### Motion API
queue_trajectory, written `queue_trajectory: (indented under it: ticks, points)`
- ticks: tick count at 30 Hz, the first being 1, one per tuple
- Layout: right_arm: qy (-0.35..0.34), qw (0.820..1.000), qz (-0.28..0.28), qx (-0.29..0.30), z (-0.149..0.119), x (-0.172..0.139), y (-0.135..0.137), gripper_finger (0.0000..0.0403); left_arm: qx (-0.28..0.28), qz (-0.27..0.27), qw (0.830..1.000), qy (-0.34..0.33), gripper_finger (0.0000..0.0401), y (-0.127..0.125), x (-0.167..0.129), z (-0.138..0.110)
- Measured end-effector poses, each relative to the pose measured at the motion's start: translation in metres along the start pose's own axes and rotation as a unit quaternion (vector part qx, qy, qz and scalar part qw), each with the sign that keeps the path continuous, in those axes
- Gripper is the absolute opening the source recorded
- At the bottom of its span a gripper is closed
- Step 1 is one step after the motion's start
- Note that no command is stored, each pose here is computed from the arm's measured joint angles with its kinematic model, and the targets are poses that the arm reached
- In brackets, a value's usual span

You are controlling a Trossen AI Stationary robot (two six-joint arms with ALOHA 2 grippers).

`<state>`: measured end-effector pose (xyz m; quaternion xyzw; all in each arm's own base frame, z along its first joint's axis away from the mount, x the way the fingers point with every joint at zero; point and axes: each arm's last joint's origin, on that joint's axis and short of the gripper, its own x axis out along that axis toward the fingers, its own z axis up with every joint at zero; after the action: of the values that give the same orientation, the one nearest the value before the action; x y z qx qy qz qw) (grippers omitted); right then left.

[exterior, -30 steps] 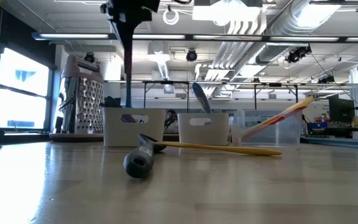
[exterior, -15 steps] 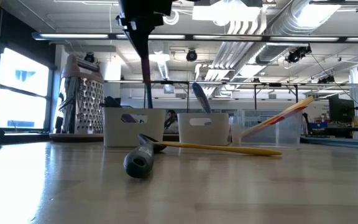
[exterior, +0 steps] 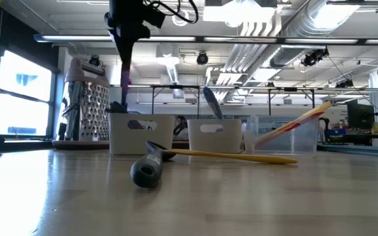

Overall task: Pick & Place Kitchen Items
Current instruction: Put the violet table knife into the left white bin

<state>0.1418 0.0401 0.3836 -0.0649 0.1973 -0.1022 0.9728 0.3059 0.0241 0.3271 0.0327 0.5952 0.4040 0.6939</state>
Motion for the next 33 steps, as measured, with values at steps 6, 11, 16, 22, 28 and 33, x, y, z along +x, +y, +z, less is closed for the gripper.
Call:
queue_trajectory:
  ticks: [6, 11, 16, 22, 28, 33]
  points:
    - [-0.001, 1.000, 0.000, -0.002, 0.000, 0.000, 0.000, 0.0255, 0.013, -0.001, 1.000, 0.004, 0.0000, -0.002, 0.002, 0.001]
    - [-0.002, 1.000, 0.000, -0.001, 0.001, 0.001, 0.000, 0.0255, 0.022, -0.006, 1.000, 0.021, 0.0000, -0.003, 0.012, 0.006]
    - [0.001, 1.000, 0.000, 0.004, 0.001, 0.002, 0.002, 0.0255, 0.033, -0.005, 0.999, 0.029, 0.0000, -0.002, 0.020, 0.011]
    - [0.007, 1.000, 0.003, 0.001, 0.000, 0.006, 0.004, 0.0255, 0.048, -0.015, 0.998, 0.032, 0.0000, -0.006, 0.031, 0.020]
    - [0.012, 1.000, 0.003, -0.002, 0.000, 0.008, 0.006, 0.0255, 0.087, -0.056, 0.993, 0.049, 0.0000, -0.017, 0.037, 0.023]
    - [0.012, 1.000, 0.003, -0.002, 0.000, 0.009, 0.006, 0.0255, 0.110, -0.053, 0.991, 0.064, 0.0000, -0.023, 0.043, 0.023]
